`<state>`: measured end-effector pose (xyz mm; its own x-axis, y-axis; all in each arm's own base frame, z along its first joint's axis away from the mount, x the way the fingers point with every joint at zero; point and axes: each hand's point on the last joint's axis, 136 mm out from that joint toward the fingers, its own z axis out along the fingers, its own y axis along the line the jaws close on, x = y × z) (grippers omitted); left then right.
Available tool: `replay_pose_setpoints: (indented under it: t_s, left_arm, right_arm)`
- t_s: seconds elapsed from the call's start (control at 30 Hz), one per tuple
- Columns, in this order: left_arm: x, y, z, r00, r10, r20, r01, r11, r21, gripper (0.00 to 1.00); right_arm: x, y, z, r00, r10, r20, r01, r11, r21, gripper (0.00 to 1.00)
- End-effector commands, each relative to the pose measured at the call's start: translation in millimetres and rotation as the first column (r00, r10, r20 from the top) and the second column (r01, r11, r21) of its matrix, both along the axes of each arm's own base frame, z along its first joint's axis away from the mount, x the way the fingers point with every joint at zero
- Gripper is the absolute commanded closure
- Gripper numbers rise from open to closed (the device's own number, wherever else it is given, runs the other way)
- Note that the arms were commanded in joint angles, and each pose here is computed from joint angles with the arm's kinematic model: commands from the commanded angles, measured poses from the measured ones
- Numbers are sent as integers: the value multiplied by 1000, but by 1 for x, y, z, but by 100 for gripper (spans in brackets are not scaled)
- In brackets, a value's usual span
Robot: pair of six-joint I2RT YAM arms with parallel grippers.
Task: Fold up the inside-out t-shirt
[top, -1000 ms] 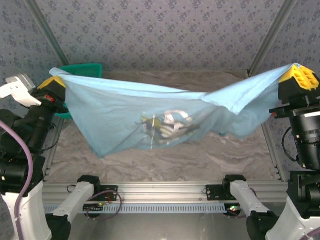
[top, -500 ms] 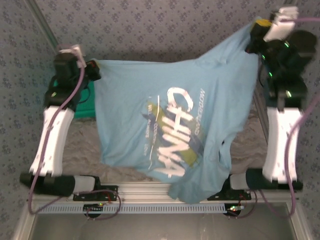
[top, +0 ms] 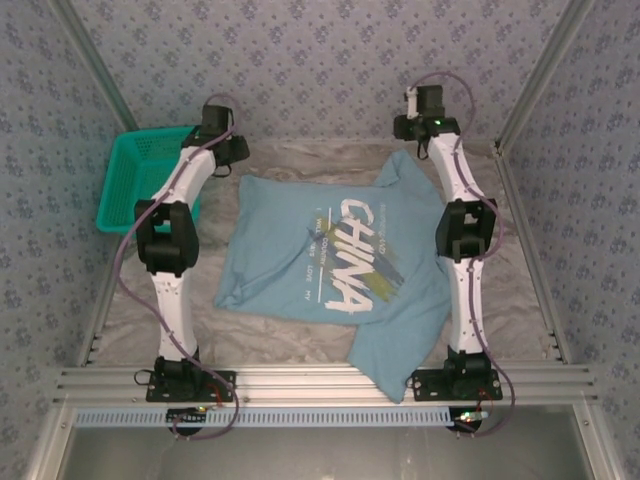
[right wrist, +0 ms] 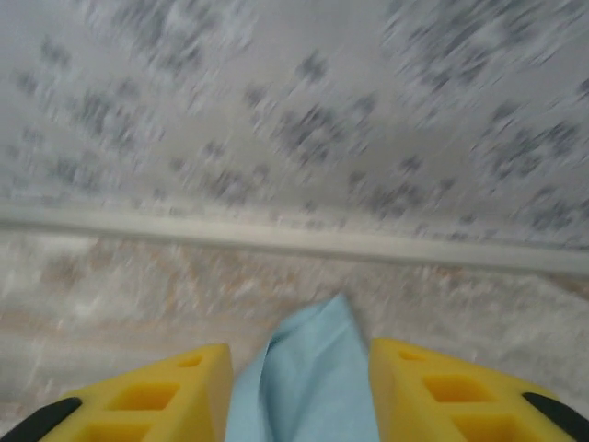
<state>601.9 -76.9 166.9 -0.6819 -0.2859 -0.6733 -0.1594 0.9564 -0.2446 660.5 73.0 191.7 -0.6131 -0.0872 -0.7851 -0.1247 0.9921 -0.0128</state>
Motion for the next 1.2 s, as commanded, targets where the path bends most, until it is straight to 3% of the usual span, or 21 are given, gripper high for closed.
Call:
replay_pose_setpoints:
  t_s: [0.0,0.07,0.13,0.23,0.33,0.4,0.53,0.63,0.83,1.03,1.17]
  left_arm:
    - [-26,-5,72,995,-15,94,18,1000,-24,48]
    - [-53,-9,69,995,-20,100,28,996,-85,45]
    - [-85,-22,65,991,-47,126,70,980,-187,43]
    - [-134,-39,37,993,-92,76,110,953,-283,42]
    - [-187,-58,-5,984,-174,-38,156,943,-293,42]
    - [-220,-54,-31,979,-168,-115,136,961,-240,42]
    - [-277,-20,-58,978,-77,-196,63,995,-74,42]
    - [-300,-7,-78,963,-62,-263,60,998,-16,42]
    - [-301,-29,-102,934,-145,-325,120,988,-94,42]
    - [-303,-21,-101,932,-118,-344,112,993,-39,41]
    - [-319,-22,-103,916,-122,-381,135,991,8,41]
  right_arm:
    - [-60,13,73,1000,3,-8,-3,999,-34,46]
    - [-102,27,50,996,25,-83,-26,1000,-10,46]
    - [-149,34,28,991,33,-130,-21,995,92,45]
    - [-205,23,-13,970,-21,-241,71,977,202,44]
    - [-242,17,-59,925,-54,-375,132,974,186,44]
    - [-251,8,-86,896,-94,-435,181,970,164,45]
    - [-253,-15,-127,836,-189,-515,269,960,84,47]
    - [-247,-30,-150,796,-250,-551,321,947,34,48]
    - [-218,-43,-175,756,-305,-579,376,927,3,51]
    - [-191,-42,-185,719,-324,-615,390,920,-29,54]
    - [-157,-41,-183,734,-326,-596,390,920,-22,57]
